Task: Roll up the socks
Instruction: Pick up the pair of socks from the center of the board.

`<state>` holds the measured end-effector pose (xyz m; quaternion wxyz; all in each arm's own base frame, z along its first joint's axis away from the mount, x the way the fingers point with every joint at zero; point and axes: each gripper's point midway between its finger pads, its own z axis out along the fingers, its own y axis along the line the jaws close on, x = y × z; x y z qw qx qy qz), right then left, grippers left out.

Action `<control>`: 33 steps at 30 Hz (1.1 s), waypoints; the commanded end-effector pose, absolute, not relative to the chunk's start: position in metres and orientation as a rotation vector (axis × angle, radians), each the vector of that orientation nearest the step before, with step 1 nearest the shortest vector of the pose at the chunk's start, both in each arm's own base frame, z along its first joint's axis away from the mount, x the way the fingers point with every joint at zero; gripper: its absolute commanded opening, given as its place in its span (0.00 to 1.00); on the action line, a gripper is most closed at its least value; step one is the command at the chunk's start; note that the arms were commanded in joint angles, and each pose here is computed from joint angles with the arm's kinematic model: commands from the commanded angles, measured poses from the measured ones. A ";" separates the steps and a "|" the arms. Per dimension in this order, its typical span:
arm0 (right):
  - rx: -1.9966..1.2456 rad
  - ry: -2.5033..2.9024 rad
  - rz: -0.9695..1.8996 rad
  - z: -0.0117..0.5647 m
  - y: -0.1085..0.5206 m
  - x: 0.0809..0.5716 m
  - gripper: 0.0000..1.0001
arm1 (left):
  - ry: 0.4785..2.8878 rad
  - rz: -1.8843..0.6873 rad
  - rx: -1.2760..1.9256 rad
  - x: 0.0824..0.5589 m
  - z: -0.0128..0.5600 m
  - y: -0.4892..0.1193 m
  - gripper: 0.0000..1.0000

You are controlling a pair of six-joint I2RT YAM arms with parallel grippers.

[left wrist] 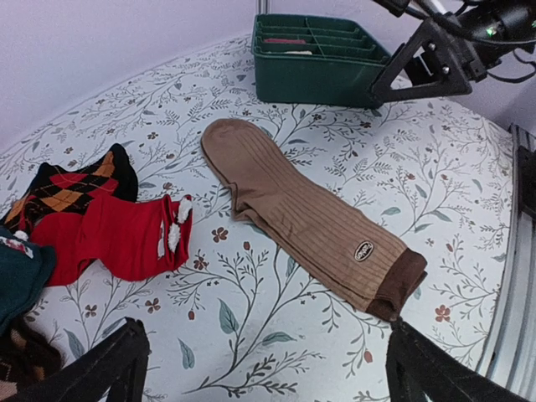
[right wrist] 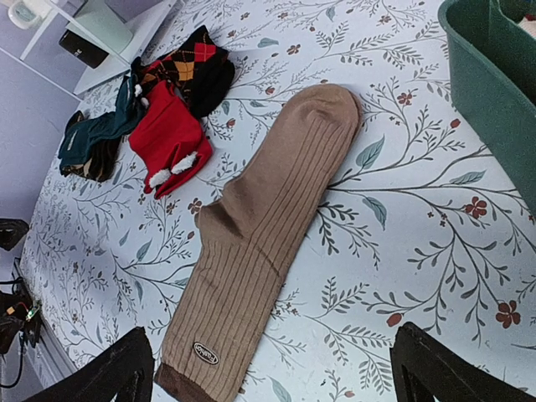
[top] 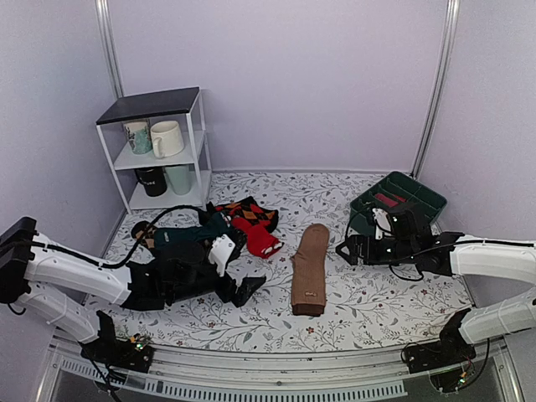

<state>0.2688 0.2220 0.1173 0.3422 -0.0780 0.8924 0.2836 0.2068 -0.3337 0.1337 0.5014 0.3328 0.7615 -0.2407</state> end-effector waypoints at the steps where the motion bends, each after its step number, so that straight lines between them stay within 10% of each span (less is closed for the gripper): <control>1: -0.204 2.306 0.716 0.119 0.216 0.267 1.00 | 1.798 -0.582 0.783 0.209 0.142 -0.326 0.99; 20: -0.669 1.938 1.105 0.126 0.269 0.168 0.94 | 1.682 -0.711 0.847 0.187 0.149 -0.329 0.99; 33: -1.086 1.831 0.792 0.073 0.317 0.141 0.86 | 1.687 -0.761 0.918 0.182 0.138 -0.348 0.99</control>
